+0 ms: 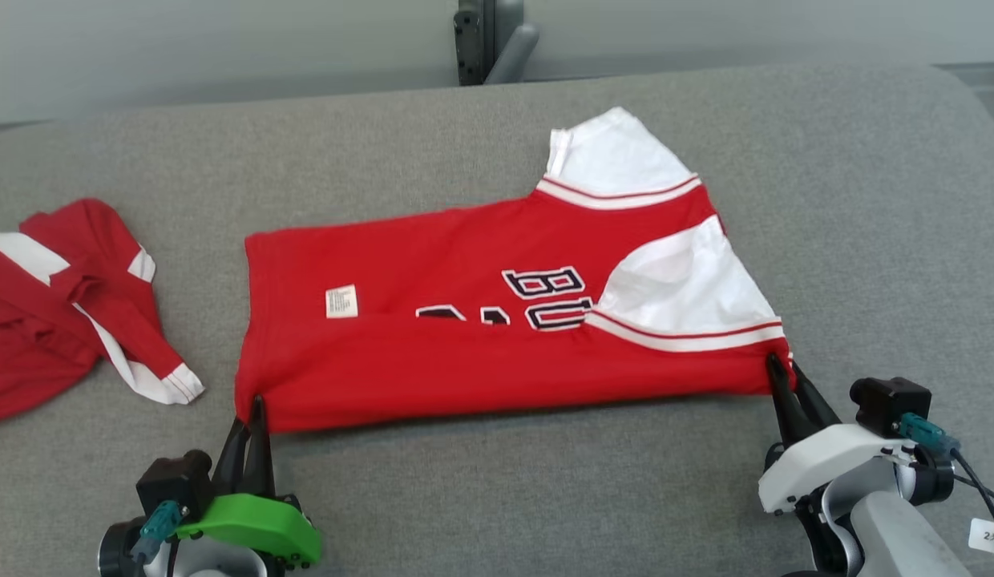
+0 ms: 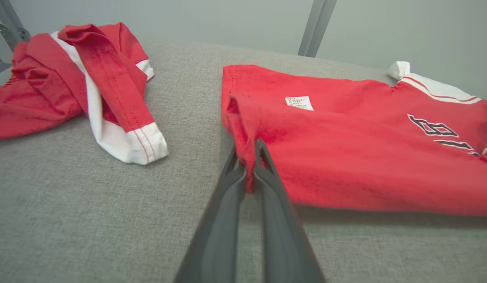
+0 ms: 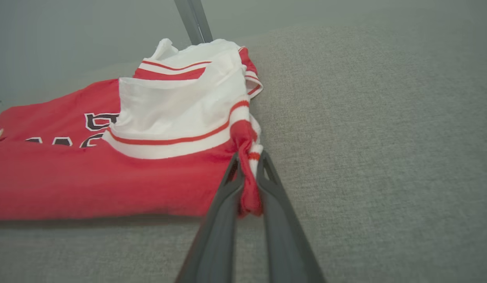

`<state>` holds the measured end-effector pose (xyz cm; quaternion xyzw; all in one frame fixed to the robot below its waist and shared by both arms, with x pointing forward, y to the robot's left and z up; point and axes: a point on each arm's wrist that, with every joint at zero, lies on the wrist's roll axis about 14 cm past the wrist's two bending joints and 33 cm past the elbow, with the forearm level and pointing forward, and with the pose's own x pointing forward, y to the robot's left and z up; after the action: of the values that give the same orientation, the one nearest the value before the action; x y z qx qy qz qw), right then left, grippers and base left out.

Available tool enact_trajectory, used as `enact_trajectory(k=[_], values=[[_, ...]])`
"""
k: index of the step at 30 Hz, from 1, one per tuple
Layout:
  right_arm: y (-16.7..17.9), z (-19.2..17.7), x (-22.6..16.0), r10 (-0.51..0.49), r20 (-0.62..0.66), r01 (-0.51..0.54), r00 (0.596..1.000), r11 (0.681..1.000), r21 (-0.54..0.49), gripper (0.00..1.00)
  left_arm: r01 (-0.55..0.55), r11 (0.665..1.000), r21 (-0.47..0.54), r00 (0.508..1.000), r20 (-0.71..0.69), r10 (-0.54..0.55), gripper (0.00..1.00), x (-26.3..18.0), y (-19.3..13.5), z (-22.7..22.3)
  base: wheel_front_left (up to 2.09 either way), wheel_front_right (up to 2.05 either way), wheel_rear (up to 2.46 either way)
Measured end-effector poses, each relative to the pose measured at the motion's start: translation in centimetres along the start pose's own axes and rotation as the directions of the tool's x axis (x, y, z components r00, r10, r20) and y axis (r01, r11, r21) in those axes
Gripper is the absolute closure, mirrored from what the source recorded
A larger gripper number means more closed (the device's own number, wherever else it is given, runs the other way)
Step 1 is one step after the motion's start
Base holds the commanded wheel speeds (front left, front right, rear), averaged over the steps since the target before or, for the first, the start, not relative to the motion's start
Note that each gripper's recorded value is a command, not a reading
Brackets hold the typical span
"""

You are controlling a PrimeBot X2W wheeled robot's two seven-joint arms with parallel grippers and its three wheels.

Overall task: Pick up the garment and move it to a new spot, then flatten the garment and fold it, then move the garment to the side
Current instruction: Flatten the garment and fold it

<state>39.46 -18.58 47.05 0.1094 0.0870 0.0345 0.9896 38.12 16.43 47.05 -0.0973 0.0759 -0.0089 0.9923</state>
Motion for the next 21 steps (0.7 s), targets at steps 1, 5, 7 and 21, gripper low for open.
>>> enact_trajectory(k=[1, 5, 7, 21], values=[[0.2, 0.2, -0.4, 0.002, 0.006, -0.002, 1.0, 1.0, 0.003, 1.0, -0.002, 1.0, 0.0, 1.0, 0.005, 0.002, 1.0, -0.5, 0.1, 0.2, 0.0, 0.0, 0.0], [0.6, 1.1, -1.8, 0.012, 0.036, -0.012, 0.999, 1.0, 0.004, 1.0, -0.002, 1.0, 0.008, 1.0, 0.022, 0.002, 1.0, -1.9, 0.2, 0.7, 0.0, 0.0, 0.0], [0.8, 0.9, -2.7, 0.016, 0.033, -0.016, 0.999, 1.0, 0.003, 1.0, -0.01, 1.0, 0.009, 1.0, 0.009, 0.01, 1.0, -2.9, 0.4, 0.2, 0.0, 0.0, 0.0], [0.3, -4.0, -6.2, -0.004, -0.091, 0.008, 0.996, 0.999, 0.036, 0.0, -0.049, 0.999, -0.008, 0.987, -0.152, 0.047, 0.0, -6.4, 1.1, -5.3, 0.0, 0.0, 0.0]])
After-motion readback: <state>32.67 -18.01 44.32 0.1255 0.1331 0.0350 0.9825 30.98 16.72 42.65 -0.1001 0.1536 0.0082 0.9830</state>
